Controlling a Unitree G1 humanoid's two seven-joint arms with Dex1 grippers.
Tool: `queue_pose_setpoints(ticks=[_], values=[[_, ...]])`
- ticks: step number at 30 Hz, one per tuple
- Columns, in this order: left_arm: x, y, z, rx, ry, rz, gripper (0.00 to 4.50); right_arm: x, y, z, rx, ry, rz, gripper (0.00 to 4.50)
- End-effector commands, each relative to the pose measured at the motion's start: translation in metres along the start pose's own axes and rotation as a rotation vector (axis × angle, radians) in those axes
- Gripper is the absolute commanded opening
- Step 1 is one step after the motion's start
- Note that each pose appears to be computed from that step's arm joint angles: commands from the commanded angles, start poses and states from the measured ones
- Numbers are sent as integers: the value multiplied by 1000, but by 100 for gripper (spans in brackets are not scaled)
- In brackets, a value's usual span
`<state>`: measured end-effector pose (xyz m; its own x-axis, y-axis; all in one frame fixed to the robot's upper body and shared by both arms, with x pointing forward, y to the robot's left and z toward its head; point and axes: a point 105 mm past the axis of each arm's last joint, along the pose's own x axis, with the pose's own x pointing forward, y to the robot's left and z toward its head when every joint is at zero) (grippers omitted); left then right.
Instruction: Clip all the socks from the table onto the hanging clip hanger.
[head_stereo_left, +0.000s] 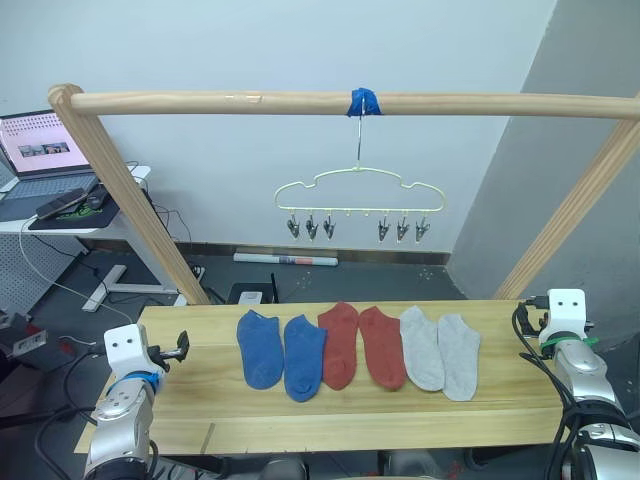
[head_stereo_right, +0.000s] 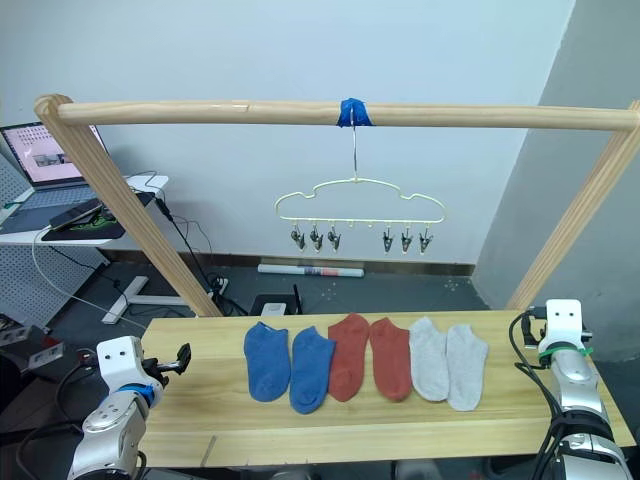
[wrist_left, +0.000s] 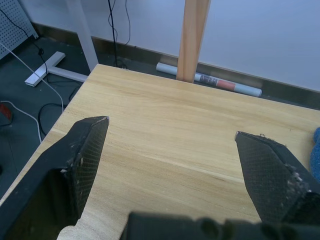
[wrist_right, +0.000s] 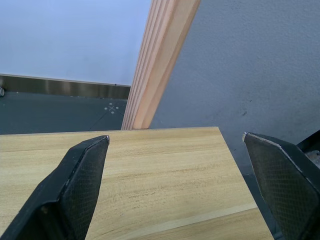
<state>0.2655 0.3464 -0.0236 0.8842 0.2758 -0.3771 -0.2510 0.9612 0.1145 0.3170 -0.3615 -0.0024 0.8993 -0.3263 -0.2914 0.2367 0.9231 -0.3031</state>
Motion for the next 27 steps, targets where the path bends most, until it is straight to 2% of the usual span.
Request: queue_pose_setpoints(ticks=[1, 16, 21, 27], values=[[1, 6, 14, -8, -42, 11, 449, 1, -12, 15, 13, -53, -39, 450], [-1, 7, 13, 24, -45, 8, 449, 0, -11, 15, 9, -54, -36, 450], [-11, -8, 51, 4, -198, -99, 449, -5, -6, 33, -46, -125, 37, 450], [-34, -28, 92, 94, -331, -240, 449, -25, 6, 69, -115, -232, 202, 450]])
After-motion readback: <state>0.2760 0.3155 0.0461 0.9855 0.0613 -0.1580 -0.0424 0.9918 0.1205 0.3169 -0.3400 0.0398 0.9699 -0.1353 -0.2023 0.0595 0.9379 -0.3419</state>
